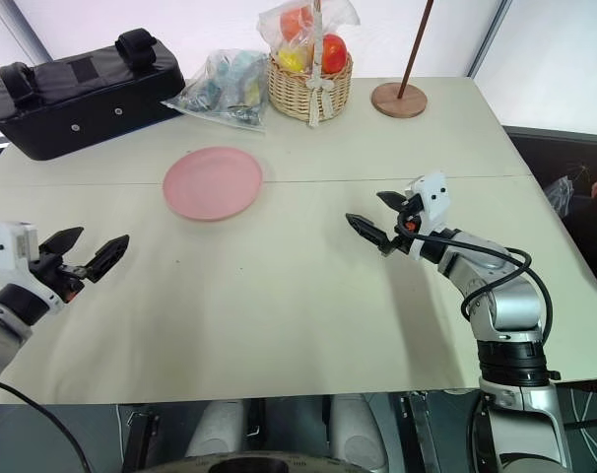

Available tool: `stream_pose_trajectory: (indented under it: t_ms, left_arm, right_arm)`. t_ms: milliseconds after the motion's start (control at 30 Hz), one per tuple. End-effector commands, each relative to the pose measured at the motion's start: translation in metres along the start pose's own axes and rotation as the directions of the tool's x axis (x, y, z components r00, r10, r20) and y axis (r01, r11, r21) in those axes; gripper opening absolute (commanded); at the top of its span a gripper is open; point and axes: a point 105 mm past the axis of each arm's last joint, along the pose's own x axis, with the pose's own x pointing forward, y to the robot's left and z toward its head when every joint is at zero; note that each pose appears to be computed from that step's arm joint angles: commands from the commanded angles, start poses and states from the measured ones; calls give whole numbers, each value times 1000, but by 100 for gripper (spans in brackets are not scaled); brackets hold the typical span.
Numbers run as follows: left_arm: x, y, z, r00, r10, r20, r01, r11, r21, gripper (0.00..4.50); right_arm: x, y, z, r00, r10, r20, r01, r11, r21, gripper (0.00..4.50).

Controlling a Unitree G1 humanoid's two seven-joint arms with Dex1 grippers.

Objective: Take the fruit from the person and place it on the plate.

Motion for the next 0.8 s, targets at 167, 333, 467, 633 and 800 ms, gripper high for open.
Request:
stream_pose_trajectory:
  t_ms: [167, 333, 467, 633, 800]
  left_arm:
    - [0, 0, 17, 997, 12, 72, -14, 1000, 27, 450]
    - [1, -1, 17, 997, 11, 72, -14, 999, 30, 450]
    - [1, -2, 18, 997, 11, 75, -14, 999, 31, 450]
    - [1, -3, 17, 997, 14, 76, -17, 999, 28, 450]
    - [0, -5, 17, 997, 16, 77, -18, 1000, 24, 450]
  right_arm:
    - [2, 4, 12, 999, 11, 36, -10, 1000, -29, 447]
    - [3, 5, 12, 999, 12, 37, -11, 999, -30, 447]
    - [3, 5, 12, 999, 11, 36, -10, 999, -32, 447]
    - [5, 4, 11, 999, 10, 36, -9, 999, -32, 447]
    - [7, 5, 11, 999, 12, 39, -11, 999, -30, 447]
